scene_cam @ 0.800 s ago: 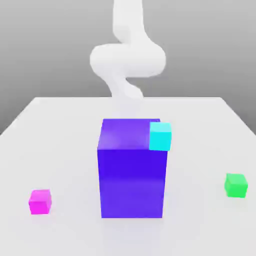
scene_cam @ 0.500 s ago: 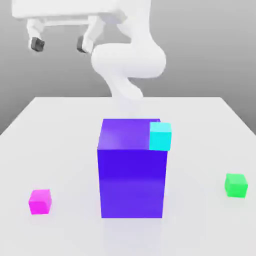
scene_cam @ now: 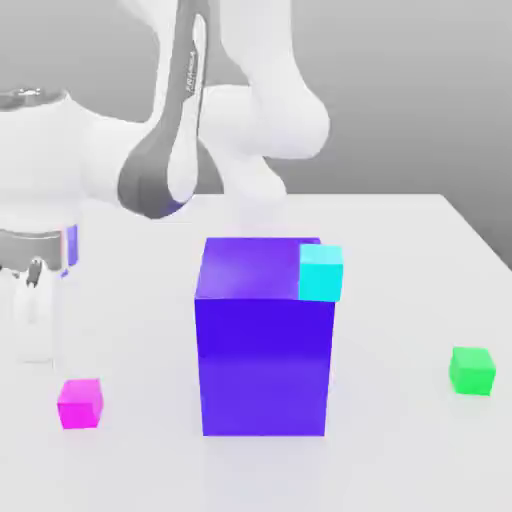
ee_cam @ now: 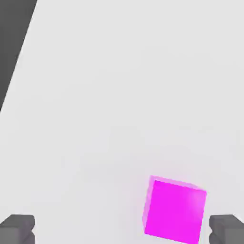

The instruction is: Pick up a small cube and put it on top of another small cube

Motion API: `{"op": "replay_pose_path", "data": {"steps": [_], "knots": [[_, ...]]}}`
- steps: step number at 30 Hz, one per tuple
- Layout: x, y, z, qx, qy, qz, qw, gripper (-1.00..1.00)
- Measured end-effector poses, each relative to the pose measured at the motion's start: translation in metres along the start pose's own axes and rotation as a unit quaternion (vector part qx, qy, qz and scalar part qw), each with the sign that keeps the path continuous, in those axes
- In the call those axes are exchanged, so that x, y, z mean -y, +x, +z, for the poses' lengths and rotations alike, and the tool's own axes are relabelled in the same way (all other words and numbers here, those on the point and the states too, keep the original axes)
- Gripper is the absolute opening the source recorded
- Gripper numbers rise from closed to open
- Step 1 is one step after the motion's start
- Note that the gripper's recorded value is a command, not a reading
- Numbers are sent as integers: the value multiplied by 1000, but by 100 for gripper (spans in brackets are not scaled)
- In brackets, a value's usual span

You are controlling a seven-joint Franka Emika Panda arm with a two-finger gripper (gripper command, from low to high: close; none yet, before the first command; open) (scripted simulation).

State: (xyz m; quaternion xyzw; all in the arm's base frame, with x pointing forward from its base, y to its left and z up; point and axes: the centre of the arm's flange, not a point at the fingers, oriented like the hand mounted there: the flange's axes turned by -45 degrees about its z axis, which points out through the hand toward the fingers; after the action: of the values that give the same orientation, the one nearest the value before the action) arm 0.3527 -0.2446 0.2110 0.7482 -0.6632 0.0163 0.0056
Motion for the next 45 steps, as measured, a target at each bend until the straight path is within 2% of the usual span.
{"op": "replay_pose_path", "data": {"steps": [6,7,14,20,22,24,27,31,35,40,45], "knots": [[-10,-3,70,16,-6,29,999,0],[-11,-4,79,16,-6,28,999,-100],[-11,-4,80,15,-6,29,999,-100],[-9,-1,22,13,-3,26,1000,-100],[6,10,-3,-12,22,13,1000,-100],[36,-12,-18,-22,38,-54,998,-100],[88,-90,-32,-23,48,-208,977,-100],[126,-206,-46,-20,56,-410,910,-100],[132,-325,-59,-20,59,-589,806,-100],[90,-465,-65,-13,51,-773,633,-100],[1,-579,-62,-1,30,-904,426,-100]]}}
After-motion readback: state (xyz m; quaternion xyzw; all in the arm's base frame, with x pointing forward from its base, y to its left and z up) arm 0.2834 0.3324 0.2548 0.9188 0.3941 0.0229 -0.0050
